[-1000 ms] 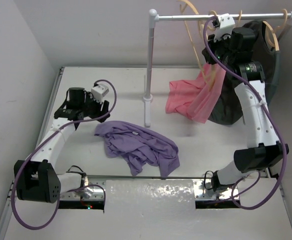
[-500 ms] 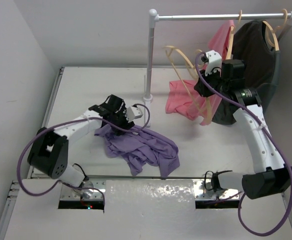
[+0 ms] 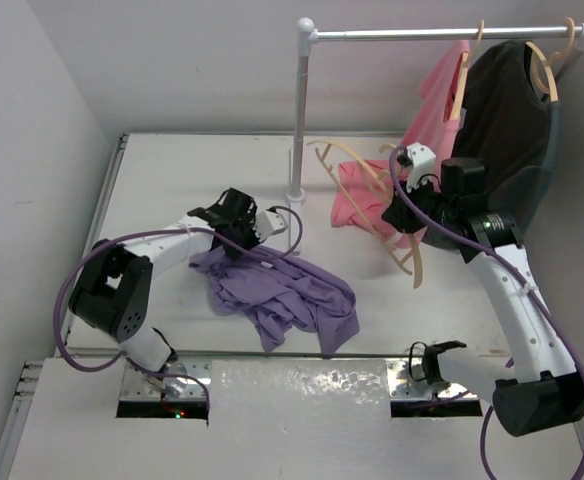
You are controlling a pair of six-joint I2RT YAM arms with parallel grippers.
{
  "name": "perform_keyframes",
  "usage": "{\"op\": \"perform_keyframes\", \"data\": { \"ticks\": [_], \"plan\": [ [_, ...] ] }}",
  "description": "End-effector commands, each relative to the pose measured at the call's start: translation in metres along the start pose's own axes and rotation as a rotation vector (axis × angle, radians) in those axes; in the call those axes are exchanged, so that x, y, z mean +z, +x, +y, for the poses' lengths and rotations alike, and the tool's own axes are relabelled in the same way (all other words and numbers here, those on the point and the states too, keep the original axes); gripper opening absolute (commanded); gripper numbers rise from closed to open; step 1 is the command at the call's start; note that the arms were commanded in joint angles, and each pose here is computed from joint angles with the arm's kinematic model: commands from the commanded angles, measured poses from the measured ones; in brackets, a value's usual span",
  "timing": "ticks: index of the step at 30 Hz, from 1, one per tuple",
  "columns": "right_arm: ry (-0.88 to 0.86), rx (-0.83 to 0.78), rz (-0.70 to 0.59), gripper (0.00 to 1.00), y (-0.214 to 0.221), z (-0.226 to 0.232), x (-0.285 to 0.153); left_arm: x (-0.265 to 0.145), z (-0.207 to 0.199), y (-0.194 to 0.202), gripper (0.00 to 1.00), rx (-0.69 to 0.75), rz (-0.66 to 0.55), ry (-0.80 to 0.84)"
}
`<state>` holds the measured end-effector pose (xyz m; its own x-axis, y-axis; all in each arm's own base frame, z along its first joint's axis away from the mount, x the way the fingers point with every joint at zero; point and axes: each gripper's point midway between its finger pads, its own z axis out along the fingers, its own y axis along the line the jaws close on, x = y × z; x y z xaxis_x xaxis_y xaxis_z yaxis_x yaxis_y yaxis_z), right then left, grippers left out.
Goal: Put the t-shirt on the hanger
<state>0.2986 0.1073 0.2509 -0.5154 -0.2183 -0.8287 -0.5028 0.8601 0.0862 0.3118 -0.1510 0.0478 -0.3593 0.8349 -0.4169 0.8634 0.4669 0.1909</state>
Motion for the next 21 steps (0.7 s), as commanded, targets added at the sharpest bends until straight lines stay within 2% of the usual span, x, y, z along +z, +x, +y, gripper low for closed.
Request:
{"op": "perform_keyframes", "data": {
  "ticks": [1,4,6,11,21],
  "plan": [
    [-0.145,-0.023,-0.028,0.00,0.005,0.033,-0.004,-0.018,0.032,-0.029,0.00,-0.031,-0.077,-0.144],
    [-0.174,-0.019,0.040,0.00,0.030,0.043,0.002,-0.026,0.040,-0.034,0.00,-0.052,-0.091,-0.176],
    [-0.206,-0.018,0.092,0.00,0.047,0.054,0.005,-0.036,0.058,-0.040,0.00,-0.116,-0.104,-0.235],
    [-0.313,-0.017,0.166,0.00,0.069,0.081,0.000,-0.044,0.092,-0.044,0.00,-0.254,-0.129,-0.261],
    [-0.452,0.034,0.175,0.00,0.084,0.115,0.002,-0.049,0.097,-0.064,0.00,-0.280,-0.191,-0.216]
  ]
}}
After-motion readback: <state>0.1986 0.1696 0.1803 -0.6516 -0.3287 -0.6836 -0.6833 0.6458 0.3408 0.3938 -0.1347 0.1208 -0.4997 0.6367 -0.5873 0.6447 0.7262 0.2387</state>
